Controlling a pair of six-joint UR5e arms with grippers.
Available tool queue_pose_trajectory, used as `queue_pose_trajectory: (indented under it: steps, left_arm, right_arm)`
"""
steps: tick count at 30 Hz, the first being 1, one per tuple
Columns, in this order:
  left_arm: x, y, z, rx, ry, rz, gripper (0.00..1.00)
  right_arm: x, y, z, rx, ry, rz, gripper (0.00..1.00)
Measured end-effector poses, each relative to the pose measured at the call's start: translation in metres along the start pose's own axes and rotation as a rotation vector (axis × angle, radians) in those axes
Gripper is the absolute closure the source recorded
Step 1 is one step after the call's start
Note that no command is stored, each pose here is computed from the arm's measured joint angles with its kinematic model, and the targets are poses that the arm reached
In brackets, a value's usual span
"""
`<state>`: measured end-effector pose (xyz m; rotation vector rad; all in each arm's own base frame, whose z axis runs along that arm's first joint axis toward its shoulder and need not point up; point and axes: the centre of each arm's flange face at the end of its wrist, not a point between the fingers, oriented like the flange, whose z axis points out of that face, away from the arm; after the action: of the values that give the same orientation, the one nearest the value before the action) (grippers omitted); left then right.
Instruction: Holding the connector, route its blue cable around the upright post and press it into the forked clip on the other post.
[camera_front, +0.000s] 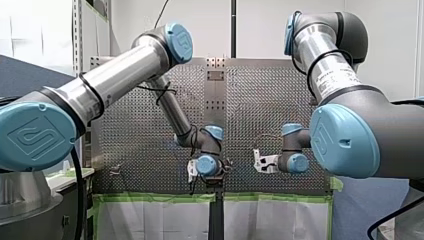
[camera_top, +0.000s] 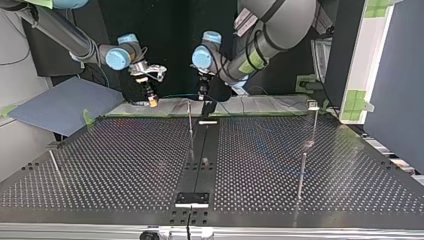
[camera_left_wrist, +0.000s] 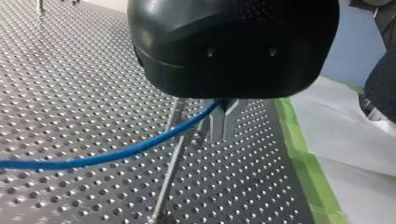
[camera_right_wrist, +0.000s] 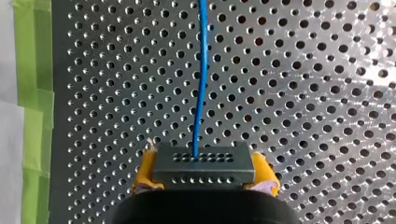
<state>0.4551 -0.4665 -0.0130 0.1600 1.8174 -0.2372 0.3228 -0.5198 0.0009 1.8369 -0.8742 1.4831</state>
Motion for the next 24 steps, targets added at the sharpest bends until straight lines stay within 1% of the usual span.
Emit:
queue_pose_trajectory:
  steps: [5,11,18,24]
  left_arm:
    - [-0.005,-0.005,0.010,0.017,-0.023,-0.035,0.99]
    - [-0.015,-0.008,0.019,0.022,-0.046,-0.064,0.99]
    - [-0.017,-0.002,0.025,0.014,-0.050,-0.075,0.99]
    - [-0.018,0.004,0.028,0.011,-0.048,-0.097,0.99]
  right_arm:
    - [0.001,0.004,0.001,-0.003,0.001,0.001,1.00]
    - [0.001,0.009,0.001,-0.010,0.000,0.004,1.00]
    - [0.001,0.013,0.001,-0.016,-0.001,0.006,1.00]
    - [0.001,0.014,0.001,-0.018,0.000,0.005,1.00]
